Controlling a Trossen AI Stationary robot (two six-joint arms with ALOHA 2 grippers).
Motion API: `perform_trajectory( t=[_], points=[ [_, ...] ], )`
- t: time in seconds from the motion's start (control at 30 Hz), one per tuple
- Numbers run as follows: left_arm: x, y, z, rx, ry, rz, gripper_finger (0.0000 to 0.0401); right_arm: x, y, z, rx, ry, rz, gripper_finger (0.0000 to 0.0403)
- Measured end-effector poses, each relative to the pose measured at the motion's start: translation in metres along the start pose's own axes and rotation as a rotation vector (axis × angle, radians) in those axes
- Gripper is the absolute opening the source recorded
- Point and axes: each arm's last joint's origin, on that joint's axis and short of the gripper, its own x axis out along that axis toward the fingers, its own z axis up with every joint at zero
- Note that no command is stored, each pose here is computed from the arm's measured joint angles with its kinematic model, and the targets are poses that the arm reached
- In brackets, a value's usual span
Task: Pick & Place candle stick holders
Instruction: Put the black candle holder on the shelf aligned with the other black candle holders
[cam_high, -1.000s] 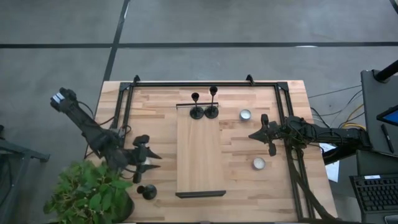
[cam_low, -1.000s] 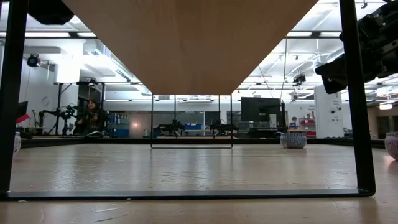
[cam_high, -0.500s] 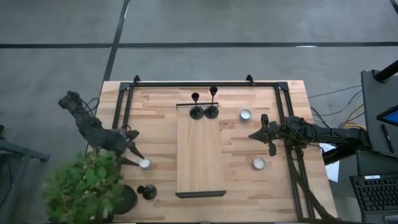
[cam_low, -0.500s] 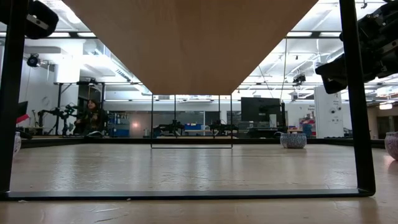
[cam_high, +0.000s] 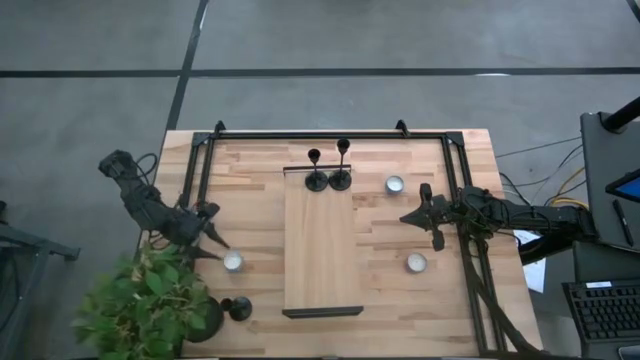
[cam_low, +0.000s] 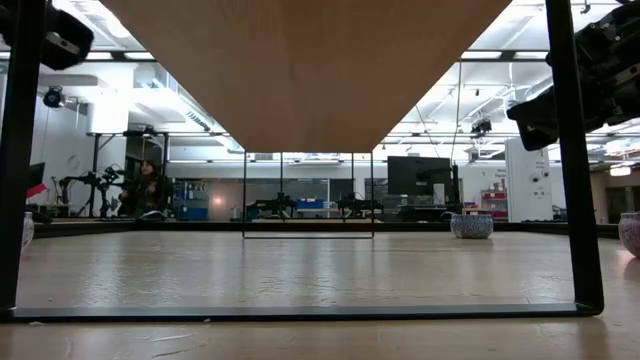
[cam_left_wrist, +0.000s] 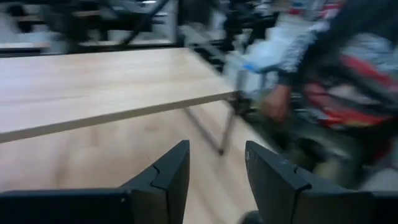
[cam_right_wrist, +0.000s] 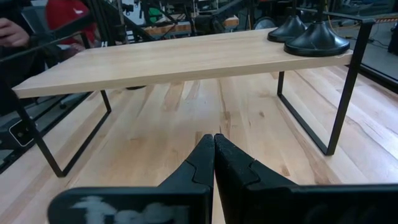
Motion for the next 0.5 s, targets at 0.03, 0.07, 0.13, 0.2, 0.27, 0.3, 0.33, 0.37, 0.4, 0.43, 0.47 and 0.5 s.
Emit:
perform_trajectory(
  t=[0.03,0.07,0.13,0.2,0.27,0.3,0.33,0.37,0.4,0.43,0.47,0.5],
  points=[
    [0.0,-0.001,0.001,-0.008,-0.002,-0.025,0.0151,0.0,0.0,0.0,0.0,0.0,0.0,0.0008],
    [0.0,-0.001,0.001,-0.04,-0.001,-0.038,0.0151,0.0,0.0,0.0,0.0,0.0,0.0,0.0008],
    [0.0,-0.001,0.0,-0.129,0.018,-0.044,0.0151,0.0,0.0,0.0,0.0,0.0,0.0,0.0008],
    [0.002,-0.002,-0.005,-0.199,0.055,-0.052,0.0151,0.0,0.0,0.0,0.0,0.0,0.0,0.0008],
    [0.005,-0.003,-0.009,-0.259,0.103,-0.083,0.0151,0.0,0.0,0.0,0.0,0.0,0.0,0.0009],
    [0.006,-0.003,-0.013,-0.286,0.142,-0.099,0.0151,0.0,0.0,0.0,0.0,0.0,0.0,0.0008],
    [0.008,-0.004,-0.016,-0.318,0.178,-0.109,0.0151,0.0,0.0,0.0,0.0,0.0,0.0,0.0008],
    [0.01,-0.004,-0.018,-0.35,0.202,-0.11,0.0151,0.0,0.0,0.0,0.0,0.0,0.0,0.0008],
    [0.012,-0.005,-0.021,-0.379,0.22,-0.107,0.0151,0.0,0.0,0.0,0.0,0.0,0.0,0.0008],
    [0.014,-0.005,-0.024,-0.406,0.24,-0.107,0.0151,0.0,0.0,0.0,0.0,0.0,0.0,0.0008],
    [0.017,-0.005,-0.027,-0.429,0.261,-0.099,0.0151,0.0,0.0,0.0,0.0,0.0,0.0,0.0008],
    [0.019,-0.005,-0.031,-0.442,0.284,-0.093,0.0151,0.0,0.0,0.0,0.0,0.001,0.0,0.0009]
  ],
)
